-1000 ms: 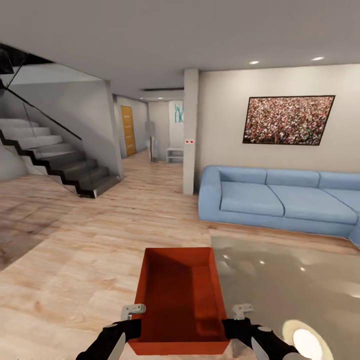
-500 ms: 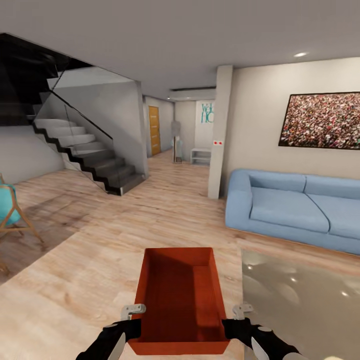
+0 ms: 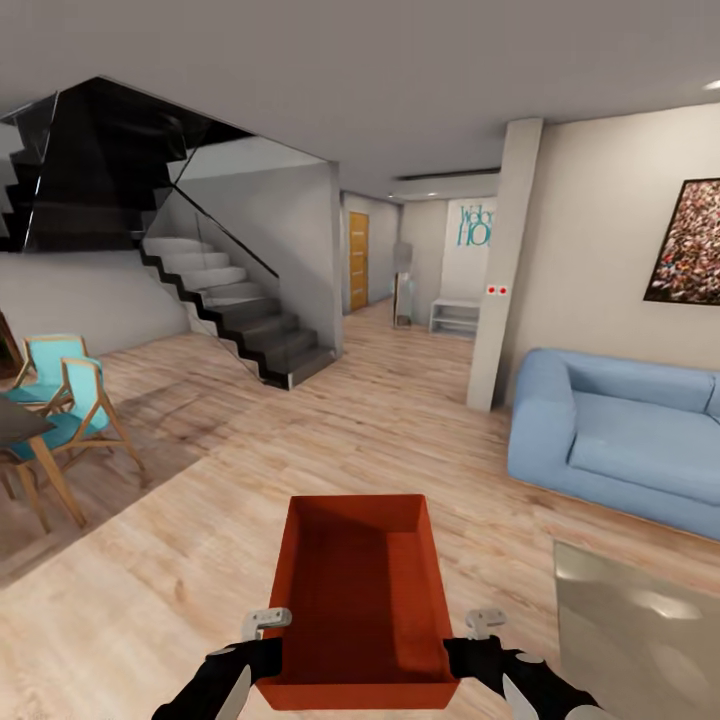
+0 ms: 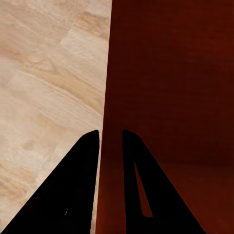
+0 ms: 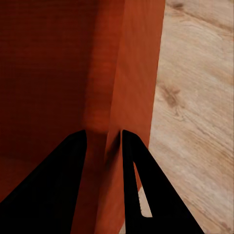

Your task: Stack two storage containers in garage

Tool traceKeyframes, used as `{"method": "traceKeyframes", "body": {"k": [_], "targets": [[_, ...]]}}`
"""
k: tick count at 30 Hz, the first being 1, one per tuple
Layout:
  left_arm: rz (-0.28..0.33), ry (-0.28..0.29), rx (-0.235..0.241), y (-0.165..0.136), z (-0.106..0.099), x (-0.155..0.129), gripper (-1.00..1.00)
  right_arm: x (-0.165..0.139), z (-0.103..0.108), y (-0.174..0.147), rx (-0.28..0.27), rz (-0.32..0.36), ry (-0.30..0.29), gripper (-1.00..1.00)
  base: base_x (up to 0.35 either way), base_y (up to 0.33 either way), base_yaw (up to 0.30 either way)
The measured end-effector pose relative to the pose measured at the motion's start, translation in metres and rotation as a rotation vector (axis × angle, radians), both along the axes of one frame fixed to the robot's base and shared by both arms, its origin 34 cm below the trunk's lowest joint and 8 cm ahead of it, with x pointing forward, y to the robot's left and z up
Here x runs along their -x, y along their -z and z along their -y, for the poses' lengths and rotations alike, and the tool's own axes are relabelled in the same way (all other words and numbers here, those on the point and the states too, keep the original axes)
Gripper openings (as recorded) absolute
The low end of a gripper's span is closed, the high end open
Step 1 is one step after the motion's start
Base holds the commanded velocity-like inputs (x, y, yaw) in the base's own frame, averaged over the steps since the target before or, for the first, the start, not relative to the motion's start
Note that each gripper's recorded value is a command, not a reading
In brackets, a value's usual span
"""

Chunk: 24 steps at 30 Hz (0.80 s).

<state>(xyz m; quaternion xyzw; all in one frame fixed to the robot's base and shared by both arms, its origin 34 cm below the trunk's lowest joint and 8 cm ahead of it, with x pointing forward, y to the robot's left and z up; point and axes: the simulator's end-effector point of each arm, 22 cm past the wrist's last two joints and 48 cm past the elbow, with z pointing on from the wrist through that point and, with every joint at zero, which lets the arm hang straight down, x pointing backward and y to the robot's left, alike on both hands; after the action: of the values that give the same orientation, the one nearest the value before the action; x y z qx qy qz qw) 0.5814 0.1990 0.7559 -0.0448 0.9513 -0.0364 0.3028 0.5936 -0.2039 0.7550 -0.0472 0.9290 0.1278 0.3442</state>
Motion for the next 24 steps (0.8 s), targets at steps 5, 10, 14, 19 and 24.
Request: {"method": "traceKeyframes", "body": {"k": [5, 10, 14, 19, 24], "targets": [[0.0, 0.0, 0.0, 0.0, 0.0001, 0.0, -1.0, 0.0, 0.0001, 0.0, 0.0, 0.0, 0.0, -1.0, 0.309, 0.069, 0.18], [0.0, 0.0, 0.0, 0.0, 0.0001, 0.0, -1.0, 0.0001, 0.0001, 0.0001, 0.0, 0.0, 0.0, -1.0, 0.313, 0.01, 0.017], [0.0, 0.001, 0.0, 0.0, 0.0001, -0.0001, -1.0, 0.0, 0.0002, 0.0, 0.0, 0.0, 0.0, -1.0, 0.316, 0.001, 0.002], [0.001, 0.001, 0.0, -0.0001, 0.0002, -0.0002, -1.0, 0.0001, 0.0002, 0.0, 0.0, 0.001, 0.0, -1.0, 0.319, 0.0, 0.0], [0.0, 0.001, 0.0, -0.0001, 0.0001, -0.0001, -1.0, 0.0001, 0.0002, 0.0, 0.0, 0.0, 0.0, -1.0, 0.32, 0.0, 0.0]]}}
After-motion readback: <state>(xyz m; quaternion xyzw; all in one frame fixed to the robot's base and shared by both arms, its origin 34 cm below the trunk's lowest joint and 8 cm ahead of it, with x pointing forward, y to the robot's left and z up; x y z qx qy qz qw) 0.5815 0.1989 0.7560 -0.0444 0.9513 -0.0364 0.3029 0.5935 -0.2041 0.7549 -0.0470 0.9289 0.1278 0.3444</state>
